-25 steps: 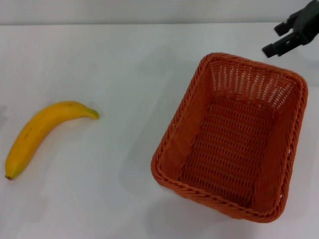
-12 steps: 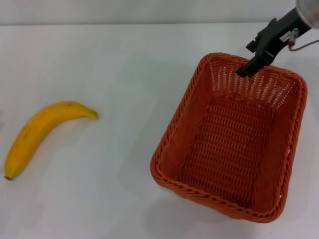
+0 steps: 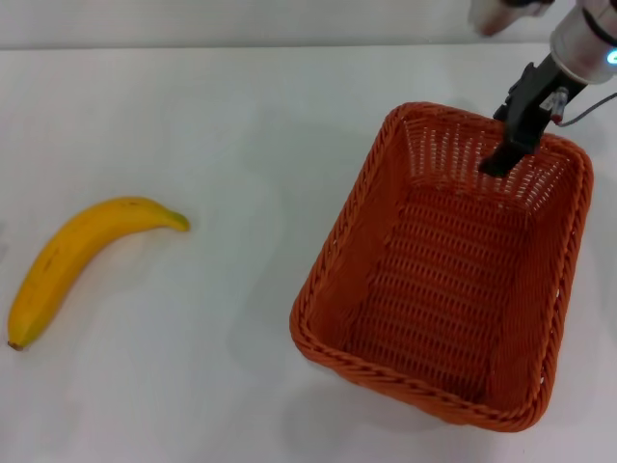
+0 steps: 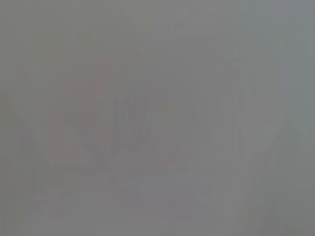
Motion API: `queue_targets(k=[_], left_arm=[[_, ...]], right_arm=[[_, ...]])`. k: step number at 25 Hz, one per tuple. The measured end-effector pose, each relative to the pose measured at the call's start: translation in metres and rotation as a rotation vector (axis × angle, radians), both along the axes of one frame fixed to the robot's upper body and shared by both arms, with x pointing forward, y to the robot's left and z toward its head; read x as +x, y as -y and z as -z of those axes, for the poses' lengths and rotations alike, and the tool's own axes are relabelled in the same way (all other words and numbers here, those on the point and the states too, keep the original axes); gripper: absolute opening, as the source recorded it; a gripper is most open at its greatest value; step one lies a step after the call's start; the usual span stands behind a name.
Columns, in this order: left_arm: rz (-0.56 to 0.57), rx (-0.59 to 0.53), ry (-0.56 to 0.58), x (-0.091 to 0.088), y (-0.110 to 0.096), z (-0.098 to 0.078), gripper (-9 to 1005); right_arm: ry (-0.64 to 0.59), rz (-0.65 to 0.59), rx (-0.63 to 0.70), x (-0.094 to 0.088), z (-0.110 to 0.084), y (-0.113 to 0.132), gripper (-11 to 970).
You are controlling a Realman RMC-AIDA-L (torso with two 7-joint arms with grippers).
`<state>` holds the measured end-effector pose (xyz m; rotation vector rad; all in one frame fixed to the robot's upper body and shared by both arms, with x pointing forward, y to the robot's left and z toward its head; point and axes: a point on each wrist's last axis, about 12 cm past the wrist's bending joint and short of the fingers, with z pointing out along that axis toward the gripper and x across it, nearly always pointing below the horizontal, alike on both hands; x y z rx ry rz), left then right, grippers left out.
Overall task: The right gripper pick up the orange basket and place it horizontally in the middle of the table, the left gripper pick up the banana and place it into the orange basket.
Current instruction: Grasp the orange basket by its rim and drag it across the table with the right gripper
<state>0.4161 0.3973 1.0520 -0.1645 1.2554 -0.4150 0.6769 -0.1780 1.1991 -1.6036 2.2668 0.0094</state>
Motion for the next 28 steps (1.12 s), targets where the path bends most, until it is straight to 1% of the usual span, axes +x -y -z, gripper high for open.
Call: queue_targets(k=[7, 10, 13, 18, 22, 24, 28], left_arm=[[0.001, -0.011, -0.002, -0.001, 0.003, 0.002, 883], [0.0, -0.014, -0.003, -0.001, 0.003, 0.002, 883], [-0.002, -0.014, -0.005, -0.002, 0.003, 0.003, 883], [-0.003, -0.016, -0.005, -0.001, 0.003, 0.003, 883], [-0.002, -0.016, -0.003, 0.001, 0.004, 0.002, 884], [0.0, -0.015, -0.001, 0.002, 0.004, 0.002, 884], [0.002, -0.015, 0.006, 0.005, 0.005, 0.001, 884]], right_arm=[[0.002, -0.061, -0.101, -0.001, 0.014, -0.011, 764], [0.0, -0.091, -0.128, -0.003, 0.017, -0.015, 762], [0.008, -0.124, -0.154, -0.004, 0.015, -0.02, 760], [0.015, -0.135, -0.154, -0.003, 0.009, -0.022, 551], [-0.029, -0.168, -0.169, -0.009, 0.01, -0.022, 440], [-0.042, -0.159, -0.167, -0.01, 0.01, -0.022, 384], [-0.048, -0.059, -0.122, -0.005, 0.001, -0.015, 358]])
